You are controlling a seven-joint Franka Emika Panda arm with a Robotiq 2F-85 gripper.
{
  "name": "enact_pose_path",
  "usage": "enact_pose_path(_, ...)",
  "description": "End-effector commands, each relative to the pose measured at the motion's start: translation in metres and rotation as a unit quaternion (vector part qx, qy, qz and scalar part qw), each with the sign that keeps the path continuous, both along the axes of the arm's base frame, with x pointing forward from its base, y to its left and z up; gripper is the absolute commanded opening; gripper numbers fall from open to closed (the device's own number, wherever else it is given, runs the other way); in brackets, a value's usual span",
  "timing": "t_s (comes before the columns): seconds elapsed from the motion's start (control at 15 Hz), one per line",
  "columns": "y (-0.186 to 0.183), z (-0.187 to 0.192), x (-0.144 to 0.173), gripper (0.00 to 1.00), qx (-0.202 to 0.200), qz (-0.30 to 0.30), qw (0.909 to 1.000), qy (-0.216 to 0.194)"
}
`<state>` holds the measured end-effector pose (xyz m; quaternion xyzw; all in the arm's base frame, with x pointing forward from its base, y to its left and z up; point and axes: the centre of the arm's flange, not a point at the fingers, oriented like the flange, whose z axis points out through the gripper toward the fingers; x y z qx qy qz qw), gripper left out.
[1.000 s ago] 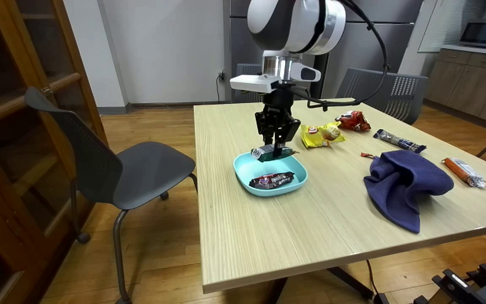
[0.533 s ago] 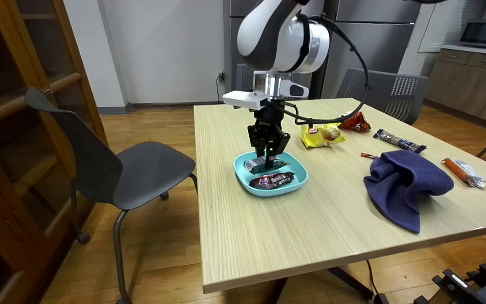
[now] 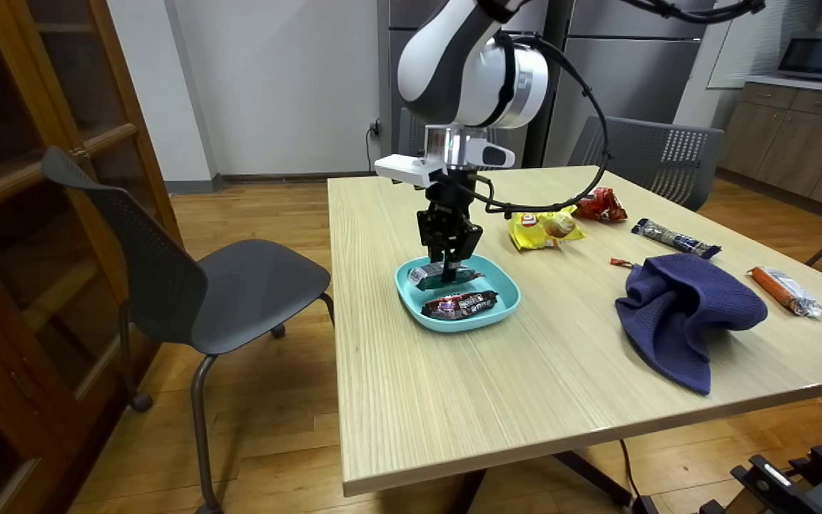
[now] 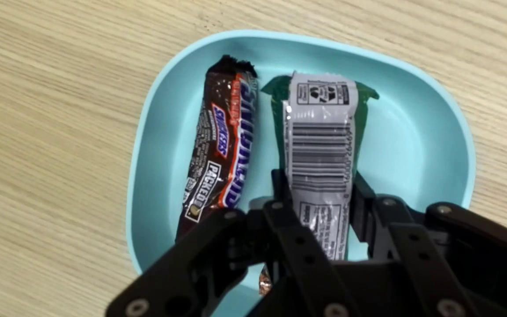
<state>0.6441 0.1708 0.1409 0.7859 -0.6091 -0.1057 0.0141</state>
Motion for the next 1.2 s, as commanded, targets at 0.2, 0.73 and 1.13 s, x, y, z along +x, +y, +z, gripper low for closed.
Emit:
enact_pose_path(0.2, 0.001, 0.027, -0.007, 0.88, 0.003, 0.002, 0.9999, 0.015)
enact_pose_path(0.73, -0.03, 0.073, -0.042, 1.0, -0.019, 0.047, 0.9983, 0.029)
enact_pose_path(1.13, -0.088, 0.091, -0.067, 1.0, -0.096, 0.17, 0.9791, 0.057)
